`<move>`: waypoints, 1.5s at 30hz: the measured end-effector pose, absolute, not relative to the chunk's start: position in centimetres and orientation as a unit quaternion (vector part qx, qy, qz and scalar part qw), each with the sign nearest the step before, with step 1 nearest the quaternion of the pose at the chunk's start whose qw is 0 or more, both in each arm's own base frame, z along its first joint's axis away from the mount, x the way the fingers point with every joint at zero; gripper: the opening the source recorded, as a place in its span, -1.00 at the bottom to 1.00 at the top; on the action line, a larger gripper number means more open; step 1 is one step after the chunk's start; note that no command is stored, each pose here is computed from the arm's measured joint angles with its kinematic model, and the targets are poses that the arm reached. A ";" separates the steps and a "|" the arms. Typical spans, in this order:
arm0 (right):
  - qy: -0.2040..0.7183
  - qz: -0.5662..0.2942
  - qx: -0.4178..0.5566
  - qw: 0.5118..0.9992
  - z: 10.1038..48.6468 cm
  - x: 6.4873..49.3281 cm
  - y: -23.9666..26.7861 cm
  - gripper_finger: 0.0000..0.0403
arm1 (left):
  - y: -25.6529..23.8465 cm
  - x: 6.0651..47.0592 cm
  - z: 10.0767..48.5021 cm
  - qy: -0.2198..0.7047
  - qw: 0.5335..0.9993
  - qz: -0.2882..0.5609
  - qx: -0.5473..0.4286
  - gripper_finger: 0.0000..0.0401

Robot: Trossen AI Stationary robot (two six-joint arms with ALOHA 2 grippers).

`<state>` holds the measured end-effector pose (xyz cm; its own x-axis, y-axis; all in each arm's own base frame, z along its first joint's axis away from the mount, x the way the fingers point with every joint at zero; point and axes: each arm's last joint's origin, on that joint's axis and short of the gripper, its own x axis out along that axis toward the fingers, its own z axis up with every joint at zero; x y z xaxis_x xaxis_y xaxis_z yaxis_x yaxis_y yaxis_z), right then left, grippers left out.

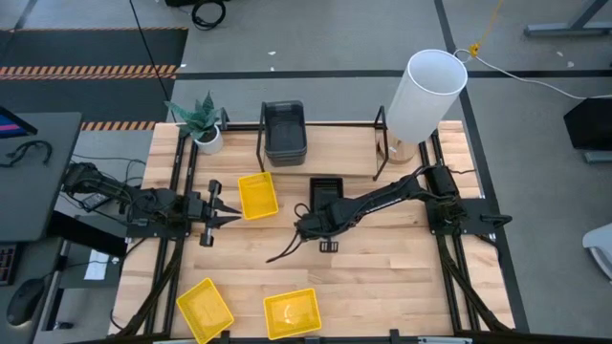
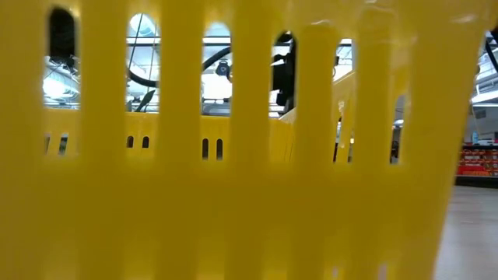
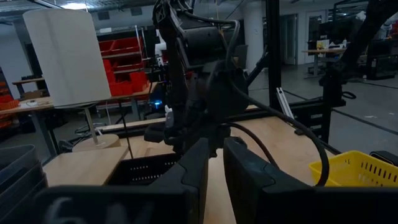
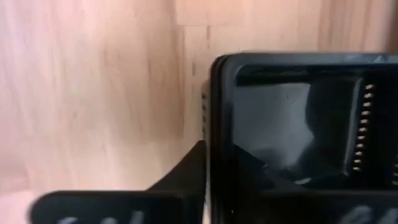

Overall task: Stack baskets on shelf by color
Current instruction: Put the stacked black bins on the shelf

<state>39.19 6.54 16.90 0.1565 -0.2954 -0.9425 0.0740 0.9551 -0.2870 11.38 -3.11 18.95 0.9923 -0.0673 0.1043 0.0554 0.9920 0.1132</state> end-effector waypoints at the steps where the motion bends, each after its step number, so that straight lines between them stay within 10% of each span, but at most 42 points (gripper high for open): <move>1: 0.643 -0.119 -0.087 0.751 17.0 39.1 6.6 -0.81 | -3.1 11.4 18.9 -0.054 0.997 -0.031 0.055 -0.72; 18: 0.650 -0.158 -0.163 0.725 24.5 39.2 6.9 -0.90 | -3.1 11.4 19.0 -0.054 0.997 -0.031 0.055 -0.72; 45: 0.596 -0.121 -0.089 0.789 21.8 39.6 -8.6 -0.88 | -3.1 11.4 19.0 -0.054 0.997 -0.031 0.055 -0.70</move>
<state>39.55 -8.59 21.81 0.2608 -0.2973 -0.9185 0.0856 0.9548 -0.2848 11.38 -3.11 18.96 0.9923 -0.0672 0.1043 0.0552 0.9920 0.1132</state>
